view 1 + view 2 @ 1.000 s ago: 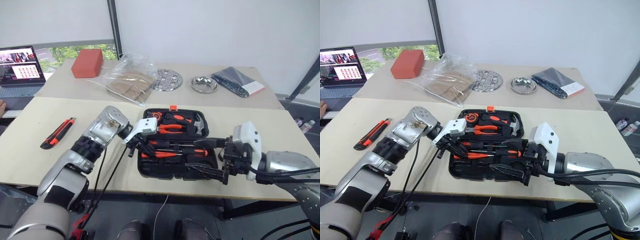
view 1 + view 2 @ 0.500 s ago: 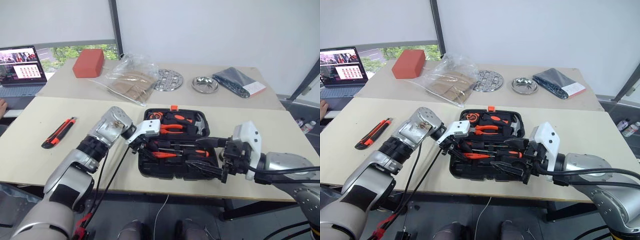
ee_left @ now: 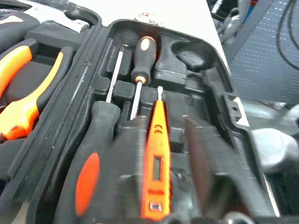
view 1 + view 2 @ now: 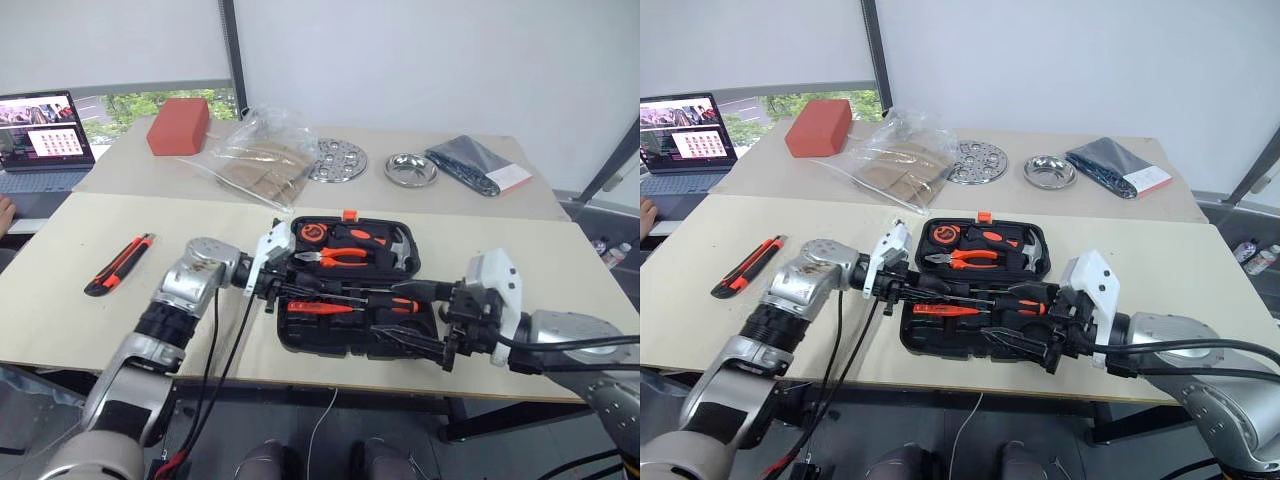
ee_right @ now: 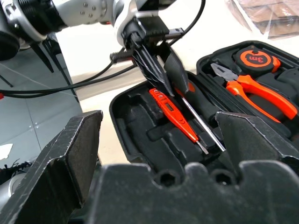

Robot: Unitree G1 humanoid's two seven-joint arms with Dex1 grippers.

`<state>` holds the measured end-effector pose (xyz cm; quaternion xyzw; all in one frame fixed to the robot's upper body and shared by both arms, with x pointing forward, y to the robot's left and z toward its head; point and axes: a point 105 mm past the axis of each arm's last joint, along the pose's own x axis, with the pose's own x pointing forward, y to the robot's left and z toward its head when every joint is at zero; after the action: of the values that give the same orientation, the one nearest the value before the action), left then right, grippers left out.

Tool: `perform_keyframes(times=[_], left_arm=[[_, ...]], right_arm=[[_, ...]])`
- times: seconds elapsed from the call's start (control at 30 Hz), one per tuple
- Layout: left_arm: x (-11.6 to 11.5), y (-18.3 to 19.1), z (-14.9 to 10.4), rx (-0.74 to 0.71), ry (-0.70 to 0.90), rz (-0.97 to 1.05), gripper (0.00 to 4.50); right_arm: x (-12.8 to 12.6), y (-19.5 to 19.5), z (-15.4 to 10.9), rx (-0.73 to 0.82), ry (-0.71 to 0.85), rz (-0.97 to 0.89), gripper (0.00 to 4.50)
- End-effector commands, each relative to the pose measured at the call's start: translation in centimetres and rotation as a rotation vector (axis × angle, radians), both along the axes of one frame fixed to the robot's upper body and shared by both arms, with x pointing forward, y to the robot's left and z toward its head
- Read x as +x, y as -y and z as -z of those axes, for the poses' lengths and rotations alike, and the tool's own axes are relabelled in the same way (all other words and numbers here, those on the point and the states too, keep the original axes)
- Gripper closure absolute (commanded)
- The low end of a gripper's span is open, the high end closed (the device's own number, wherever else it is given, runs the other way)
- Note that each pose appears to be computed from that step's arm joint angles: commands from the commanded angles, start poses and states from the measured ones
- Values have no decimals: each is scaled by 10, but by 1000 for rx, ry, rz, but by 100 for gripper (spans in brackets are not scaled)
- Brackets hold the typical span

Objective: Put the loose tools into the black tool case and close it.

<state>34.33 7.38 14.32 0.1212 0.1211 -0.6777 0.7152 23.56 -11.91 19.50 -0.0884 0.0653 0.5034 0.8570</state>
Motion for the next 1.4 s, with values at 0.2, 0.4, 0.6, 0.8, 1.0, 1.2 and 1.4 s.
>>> perform_keyframes(times=[0.2,0.4,0.6,0.8,1.0,1.2,1.4], left_arm=[[-7,2,29,94,31,23,445],[-7,-9,55,221,87,28,445],[-9,-13,66,257,103,21,445],[-10,-29,25,102,104,-83,422],[-32,-98,-36,-78,107,-407,215],[-75,-202,-22,-58,77,-931,9],[-114,-264,2,16,43,-1209,9]], right_arm=[[2,1,-8,6,47,6,0],[3,3,-5,7,37,22,0],[5,3,-4,7,32,25,0],[5,-4,-6,-5,37,-41,0],[12,-19,-10,-66,85,-183,0],[25,-38,-19,-27,111,-302,0],[33,-48,-18,-26,109,-388,0]])
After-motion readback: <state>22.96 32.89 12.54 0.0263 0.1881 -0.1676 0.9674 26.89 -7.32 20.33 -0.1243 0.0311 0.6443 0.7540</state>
